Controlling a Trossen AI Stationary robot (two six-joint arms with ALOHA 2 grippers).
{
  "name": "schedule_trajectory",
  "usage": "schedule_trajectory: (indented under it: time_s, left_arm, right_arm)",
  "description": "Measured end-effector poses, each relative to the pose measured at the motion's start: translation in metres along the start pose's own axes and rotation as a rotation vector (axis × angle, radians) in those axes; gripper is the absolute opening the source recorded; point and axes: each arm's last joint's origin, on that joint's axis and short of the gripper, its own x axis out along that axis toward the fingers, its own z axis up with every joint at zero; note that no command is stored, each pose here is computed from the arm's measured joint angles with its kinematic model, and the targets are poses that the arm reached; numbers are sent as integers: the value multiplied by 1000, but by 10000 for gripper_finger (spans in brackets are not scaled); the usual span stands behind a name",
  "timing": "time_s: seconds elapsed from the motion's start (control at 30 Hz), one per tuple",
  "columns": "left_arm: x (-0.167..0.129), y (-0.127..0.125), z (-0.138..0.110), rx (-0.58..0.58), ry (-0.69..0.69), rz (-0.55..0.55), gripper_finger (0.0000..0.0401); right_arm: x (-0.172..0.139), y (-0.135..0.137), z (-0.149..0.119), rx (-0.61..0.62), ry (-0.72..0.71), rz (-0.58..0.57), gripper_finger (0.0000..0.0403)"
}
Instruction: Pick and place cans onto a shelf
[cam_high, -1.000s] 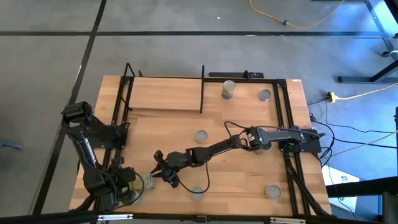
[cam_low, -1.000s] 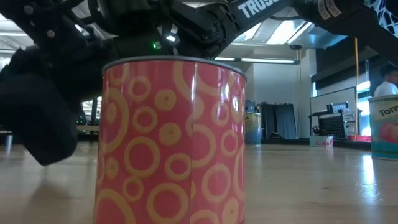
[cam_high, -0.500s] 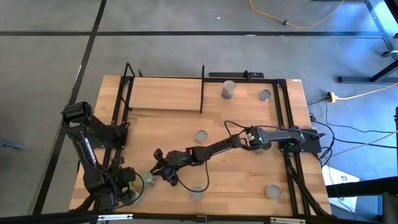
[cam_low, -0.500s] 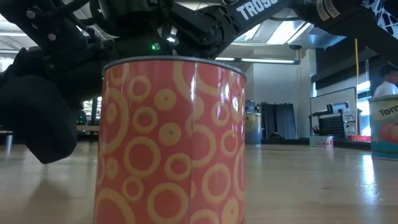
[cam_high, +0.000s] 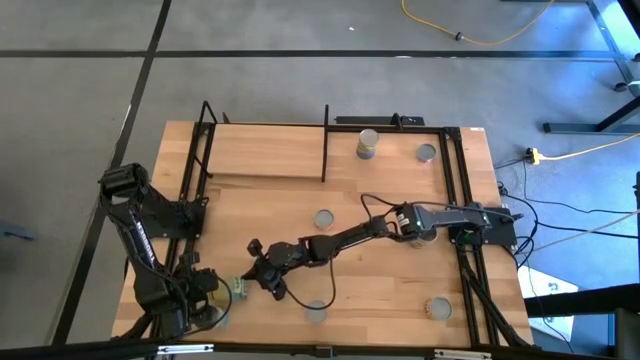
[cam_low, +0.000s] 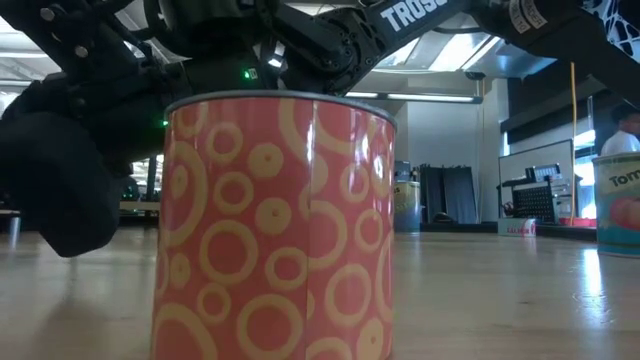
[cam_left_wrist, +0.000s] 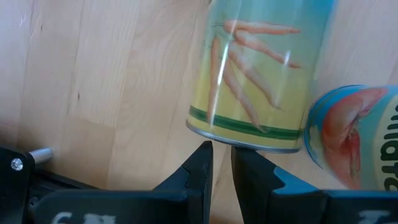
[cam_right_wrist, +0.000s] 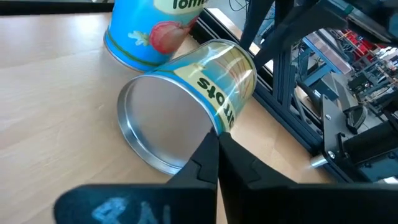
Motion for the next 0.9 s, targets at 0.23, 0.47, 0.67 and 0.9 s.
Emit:
schedule_trajectory:
  time_s: [0.23,0.47,0.67,0.9]
  left_arm:
    - [0,0,0,-48,1,3,51]
    - [0,0,0,-57,1,3,51]
    - [-6,3,0,-71,0,-19,51]
    - [-16,16,-3,-137,-4,26,51]
  right_arm:
    - [-2,-9,-5,9,42,-44,2]
    - [-5,-15,-1,47,47,-55,1]
    - [-8,-21,3,83,53,-56,1]
    - [-20,-38,9,94,125,-68,0]
